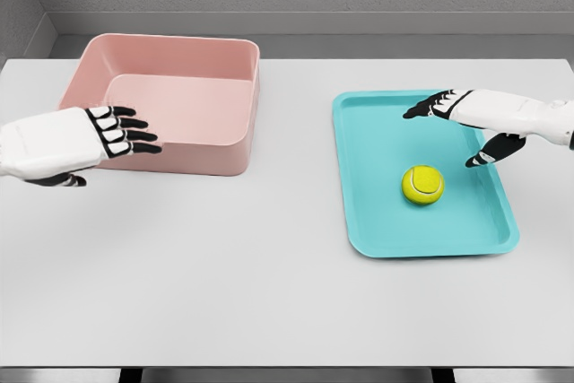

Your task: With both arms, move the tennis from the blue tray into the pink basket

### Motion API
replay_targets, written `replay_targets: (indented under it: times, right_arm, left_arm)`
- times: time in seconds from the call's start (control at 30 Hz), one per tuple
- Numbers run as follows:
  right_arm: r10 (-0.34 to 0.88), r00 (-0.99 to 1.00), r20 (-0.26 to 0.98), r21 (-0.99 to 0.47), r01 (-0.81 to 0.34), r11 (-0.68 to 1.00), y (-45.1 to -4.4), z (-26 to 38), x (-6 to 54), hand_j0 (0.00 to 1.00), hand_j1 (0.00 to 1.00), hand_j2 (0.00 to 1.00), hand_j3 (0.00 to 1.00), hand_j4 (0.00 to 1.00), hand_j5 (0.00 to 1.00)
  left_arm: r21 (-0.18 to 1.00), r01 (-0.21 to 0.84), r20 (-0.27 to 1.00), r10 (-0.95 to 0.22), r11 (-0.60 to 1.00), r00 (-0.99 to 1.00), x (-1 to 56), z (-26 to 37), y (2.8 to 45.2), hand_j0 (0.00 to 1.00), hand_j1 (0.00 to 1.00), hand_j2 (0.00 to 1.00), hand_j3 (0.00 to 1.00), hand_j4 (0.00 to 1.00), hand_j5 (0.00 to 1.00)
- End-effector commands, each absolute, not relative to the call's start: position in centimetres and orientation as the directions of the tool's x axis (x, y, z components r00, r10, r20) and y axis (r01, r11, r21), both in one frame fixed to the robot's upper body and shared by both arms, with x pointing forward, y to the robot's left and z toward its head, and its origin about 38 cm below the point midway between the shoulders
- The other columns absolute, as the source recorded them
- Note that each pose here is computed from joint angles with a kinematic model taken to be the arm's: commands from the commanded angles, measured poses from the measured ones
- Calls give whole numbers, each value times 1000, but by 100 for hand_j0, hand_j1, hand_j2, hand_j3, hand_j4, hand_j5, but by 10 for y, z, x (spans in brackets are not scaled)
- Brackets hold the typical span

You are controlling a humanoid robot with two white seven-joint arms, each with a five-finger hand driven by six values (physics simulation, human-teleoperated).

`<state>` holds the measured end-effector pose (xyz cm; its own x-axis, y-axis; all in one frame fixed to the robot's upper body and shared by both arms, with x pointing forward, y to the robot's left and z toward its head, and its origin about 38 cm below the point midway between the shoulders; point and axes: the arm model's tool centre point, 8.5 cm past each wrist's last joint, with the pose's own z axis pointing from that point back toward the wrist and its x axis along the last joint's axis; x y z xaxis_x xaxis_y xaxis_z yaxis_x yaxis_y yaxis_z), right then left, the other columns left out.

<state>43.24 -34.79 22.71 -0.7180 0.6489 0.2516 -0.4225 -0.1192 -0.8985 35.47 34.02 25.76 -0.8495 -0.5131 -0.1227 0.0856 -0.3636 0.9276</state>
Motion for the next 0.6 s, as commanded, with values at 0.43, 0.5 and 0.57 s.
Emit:
replay_targets:
  times: [0.43, 0.5, 0.57]
  right_arm:
    - [651, -713, 260, -882, -450, -140, -349, 217, 427, 100, 100, 100, 100, 100, 100]
    - [645, -715, 270, -868, -470, -158, -346, 208, 425, 100, 100, 100, 100, 100, 100]
    - [644, -714, 273, -866, -475, -159, -345, 206, 425, 100, 100, 100, 100, 100, 100]
  left_arm:
    - [960, 201, 81, -497, -192, -864, 336, 215, 323, 100, 100, 100, 100, 100, 100]
    - [962, 198, 79, -497, -191, -864, 337, 216, 323, 100, 100, 100, 100, 100, 100]
    - [964, 167, 40, -511, -206, -859, 341, 232, 332, 100, 100, 100, 100, 100, 100]
